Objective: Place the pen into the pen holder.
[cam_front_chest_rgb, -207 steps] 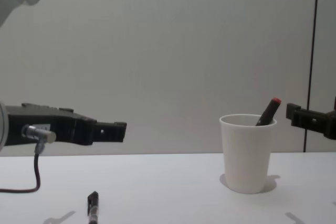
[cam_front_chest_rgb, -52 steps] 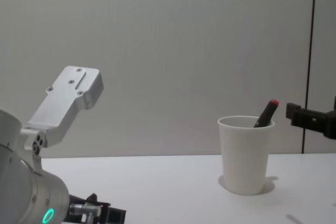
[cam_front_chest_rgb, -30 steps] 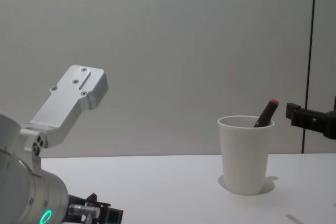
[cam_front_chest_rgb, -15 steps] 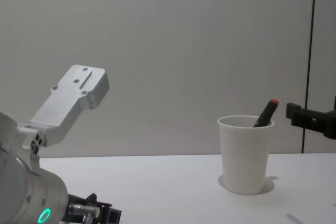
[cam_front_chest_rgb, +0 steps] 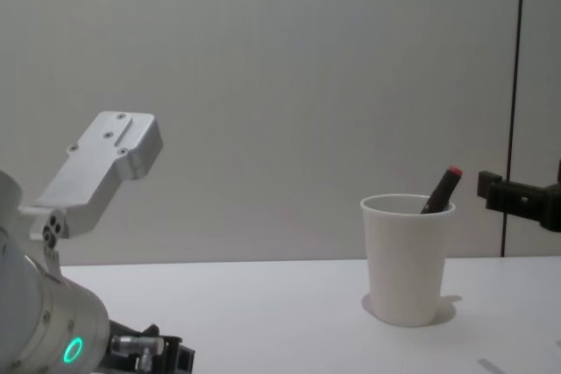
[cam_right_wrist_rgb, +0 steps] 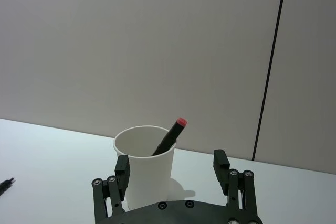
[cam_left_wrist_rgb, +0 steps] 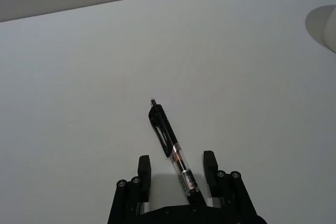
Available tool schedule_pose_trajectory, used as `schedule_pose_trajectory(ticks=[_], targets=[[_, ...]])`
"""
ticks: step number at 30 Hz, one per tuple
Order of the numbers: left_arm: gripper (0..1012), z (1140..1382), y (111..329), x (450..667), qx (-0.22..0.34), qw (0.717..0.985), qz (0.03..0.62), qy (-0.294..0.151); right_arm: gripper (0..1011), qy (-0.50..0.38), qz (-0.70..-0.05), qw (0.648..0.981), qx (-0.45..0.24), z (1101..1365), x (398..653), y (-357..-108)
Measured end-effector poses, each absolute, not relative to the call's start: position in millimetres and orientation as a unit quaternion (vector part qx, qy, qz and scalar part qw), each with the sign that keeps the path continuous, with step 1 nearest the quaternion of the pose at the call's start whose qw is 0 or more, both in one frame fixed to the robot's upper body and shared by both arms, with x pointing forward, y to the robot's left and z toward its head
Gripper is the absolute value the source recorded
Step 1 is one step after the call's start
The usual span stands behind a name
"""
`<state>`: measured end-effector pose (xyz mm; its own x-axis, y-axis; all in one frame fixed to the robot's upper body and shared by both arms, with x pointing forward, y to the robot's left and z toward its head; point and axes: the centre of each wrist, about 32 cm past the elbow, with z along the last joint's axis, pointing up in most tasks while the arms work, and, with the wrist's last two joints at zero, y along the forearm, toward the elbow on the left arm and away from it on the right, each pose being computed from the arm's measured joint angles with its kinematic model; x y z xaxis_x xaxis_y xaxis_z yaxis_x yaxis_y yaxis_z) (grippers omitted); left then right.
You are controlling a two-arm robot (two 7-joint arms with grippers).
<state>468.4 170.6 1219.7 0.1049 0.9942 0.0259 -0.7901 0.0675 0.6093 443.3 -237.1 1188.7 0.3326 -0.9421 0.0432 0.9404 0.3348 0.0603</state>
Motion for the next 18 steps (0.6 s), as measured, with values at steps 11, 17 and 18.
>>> schedule_pose_trajectory(ticks=[11,17,18], targets=[[545,1220.7,171.5,470.1,0.246,0.699,0.634,0.222,1002,-0.035,-0.577,0.816,0.012,1188.7,443.3,-237.1],[504,1220.8,171.4,470.3,0.246,0.704,0.628,0.224,1002,-0.035,-0.577,0.816,0.012,1188.7,443.3,-237.1],[503,1220.8,171.4,470.3,0.247,0.705,0.626,0.223,1001,-0.035,-0.577,0.816,0.012,1188.7,443.3,-237.1]])
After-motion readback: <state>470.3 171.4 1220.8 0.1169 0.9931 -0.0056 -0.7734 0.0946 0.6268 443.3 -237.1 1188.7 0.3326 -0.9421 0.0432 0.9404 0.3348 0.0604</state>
